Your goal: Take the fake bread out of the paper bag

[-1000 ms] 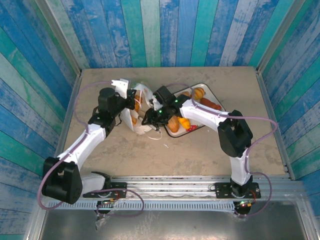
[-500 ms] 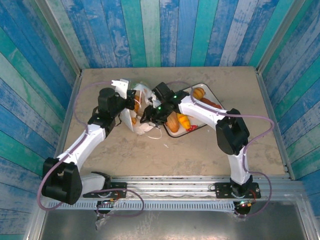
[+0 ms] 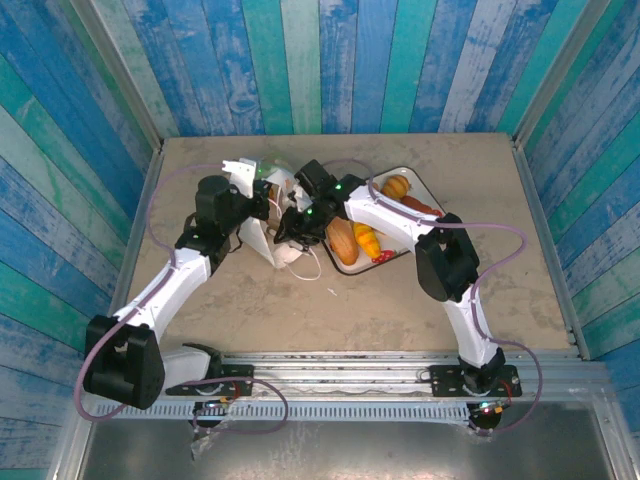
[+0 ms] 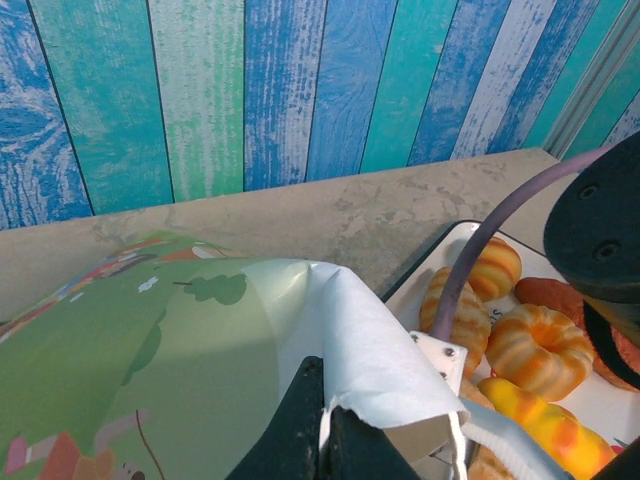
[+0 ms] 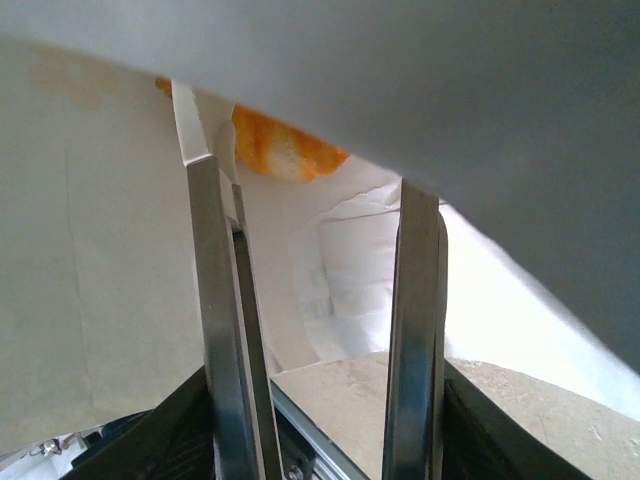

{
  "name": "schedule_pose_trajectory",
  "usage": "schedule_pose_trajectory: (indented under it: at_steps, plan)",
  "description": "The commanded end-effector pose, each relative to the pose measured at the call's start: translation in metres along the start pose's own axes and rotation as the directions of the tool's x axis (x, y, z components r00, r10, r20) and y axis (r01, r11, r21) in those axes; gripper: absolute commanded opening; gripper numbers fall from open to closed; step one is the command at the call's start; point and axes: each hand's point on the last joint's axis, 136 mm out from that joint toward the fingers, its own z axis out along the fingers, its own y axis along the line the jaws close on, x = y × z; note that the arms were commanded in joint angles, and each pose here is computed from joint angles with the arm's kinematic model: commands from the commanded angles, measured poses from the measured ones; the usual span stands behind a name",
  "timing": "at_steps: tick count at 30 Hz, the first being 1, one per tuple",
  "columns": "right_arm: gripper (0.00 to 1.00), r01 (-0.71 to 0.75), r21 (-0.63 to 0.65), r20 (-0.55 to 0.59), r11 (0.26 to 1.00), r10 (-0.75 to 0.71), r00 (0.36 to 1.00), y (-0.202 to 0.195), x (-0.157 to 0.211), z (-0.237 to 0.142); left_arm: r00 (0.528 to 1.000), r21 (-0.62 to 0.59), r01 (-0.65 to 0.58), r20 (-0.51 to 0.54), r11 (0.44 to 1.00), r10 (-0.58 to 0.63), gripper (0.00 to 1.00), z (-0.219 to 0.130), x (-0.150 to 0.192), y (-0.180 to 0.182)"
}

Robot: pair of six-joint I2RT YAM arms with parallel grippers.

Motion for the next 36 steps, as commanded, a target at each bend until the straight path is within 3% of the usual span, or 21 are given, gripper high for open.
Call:
schedule_pose_trajectory:
  at_steps: [1,14,18,21,28,36]
  plan:
    - [0.53,0.018,-0.011,-0.029,1.000,-0.018,0.999,0.006,0.005,0.006,0.993,0.062,-0.017,0.115,0.998,0.009,0.05,-0.010,-0.037,-0.015]
    - [0.61,0.027,-0.026,-0.033,0.999,-0.028,0.999,0.008,0.002,0.014,0.992,0.056,-0.013,0.125,0.998,0.006,0.05,-0.013,-0.040,-0.015]
    - [0.43,0.040,-0.008,-0.011,0.999,-0.040,0.999,0.007,-0.001,0.012,0.992,0.039,-0.013,0.123,0.999,0.008,0.05,-0.015,-0.040,-0.013]
    - [0.25,0.054,-0.006,-0.003,0.999,-0.054,0.999,0.008,-0.001,0.009,0.993,0.025,-0.017,0.119,1.000,0.014,0.05,-0.016,-0.037,-0.010]
    - [0.08,0.123,0.019,0.069,0.992,-0.124,0.990,0.015,-0.001,-0.015,0.996,-0.037,-0.030,0.088,0.999,0.033,0.04,-0.011,-0.025,0.002]
    - [0.01,0.146,0.084,0.130,0.986,-0.157,0.979,0.007,0.011,-0.043,0.994,-0.103,-0.067,0.084,0.992,0.076,0.02,-0.010,-0.017,0.014]
